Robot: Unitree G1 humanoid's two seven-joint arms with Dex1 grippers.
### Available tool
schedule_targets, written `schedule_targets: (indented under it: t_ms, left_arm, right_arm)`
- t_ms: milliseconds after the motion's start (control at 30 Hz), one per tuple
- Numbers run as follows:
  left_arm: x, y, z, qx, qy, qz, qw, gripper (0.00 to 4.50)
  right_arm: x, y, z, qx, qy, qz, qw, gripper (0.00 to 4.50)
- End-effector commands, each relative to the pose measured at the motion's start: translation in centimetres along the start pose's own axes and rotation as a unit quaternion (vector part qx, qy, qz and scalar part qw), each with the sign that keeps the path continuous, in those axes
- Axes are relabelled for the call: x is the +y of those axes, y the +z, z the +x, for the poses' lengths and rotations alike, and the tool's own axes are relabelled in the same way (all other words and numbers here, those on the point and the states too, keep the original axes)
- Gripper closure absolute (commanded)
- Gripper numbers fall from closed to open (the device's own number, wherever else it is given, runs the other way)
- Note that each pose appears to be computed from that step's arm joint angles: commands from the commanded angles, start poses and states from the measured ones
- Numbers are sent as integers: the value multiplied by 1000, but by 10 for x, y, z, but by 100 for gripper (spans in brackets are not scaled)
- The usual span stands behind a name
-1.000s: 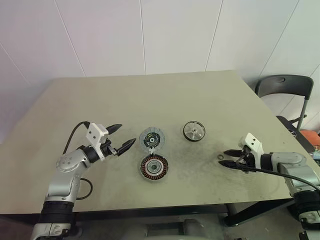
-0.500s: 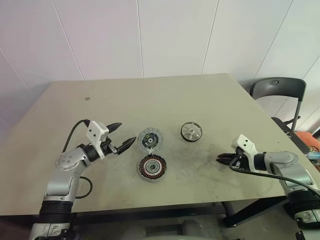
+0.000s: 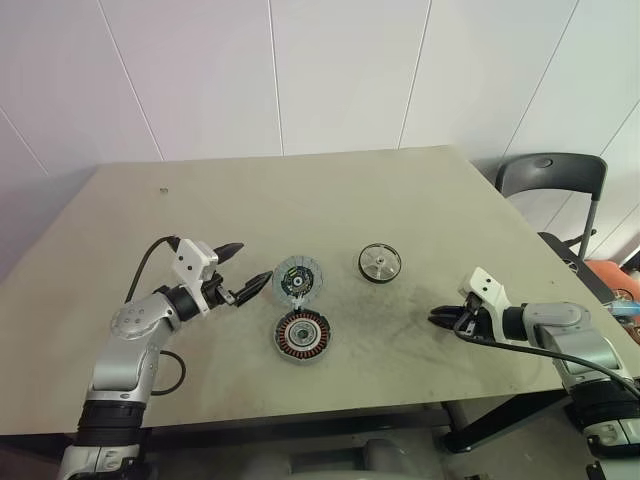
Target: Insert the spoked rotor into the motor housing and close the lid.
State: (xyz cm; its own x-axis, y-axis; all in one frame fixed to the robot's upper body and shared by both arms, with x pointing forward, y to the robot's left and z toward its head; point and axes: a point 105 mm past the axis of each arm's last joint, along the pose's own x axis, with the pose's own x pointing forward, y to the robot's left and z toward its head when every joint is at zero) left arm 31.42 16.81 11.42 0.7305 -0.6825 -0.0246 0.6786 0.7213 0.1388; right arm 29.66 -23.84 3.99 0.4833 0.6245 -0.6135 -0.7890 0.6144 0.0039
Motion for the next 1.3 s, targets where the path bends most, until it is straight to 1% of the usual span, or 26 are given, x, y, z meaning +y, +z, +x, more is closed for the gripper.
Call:
schedule_targets:
  t_ms: [33, 600, 833, 967, 1200, 1300]
  left_arm:
    - [2, 13, 0, -20, -1, 15, 1000, 0]
    - [12, -3, -8, -15, 5, 16, 1000, 0]
    - [12, -3, -9, -21, 12, 19, 1000, 0]
    - [13, -1, -9, -24, 15, 21, 999, 0]
    - [15, -2, -8, -25, 17, 23, 999, 0]
    - [17, -4, -10, -25, 19, 25, 999, 0]
  right_arm:
    - [14, 1, 15, 2, 32, -3, 999, 377]
    - [18, 2, 19, -3, 35, -1, 999, 377]
    - [17, 9, 20, -14, 37, -3, 999, 377]
    - [20, 23, 22, -42, 41, -3, 998, 377]
    - [34, 69, 32, -117, 57, -14, 991, 377]
    - [37, 78, 34, -128, 62, -16, 990, 377]
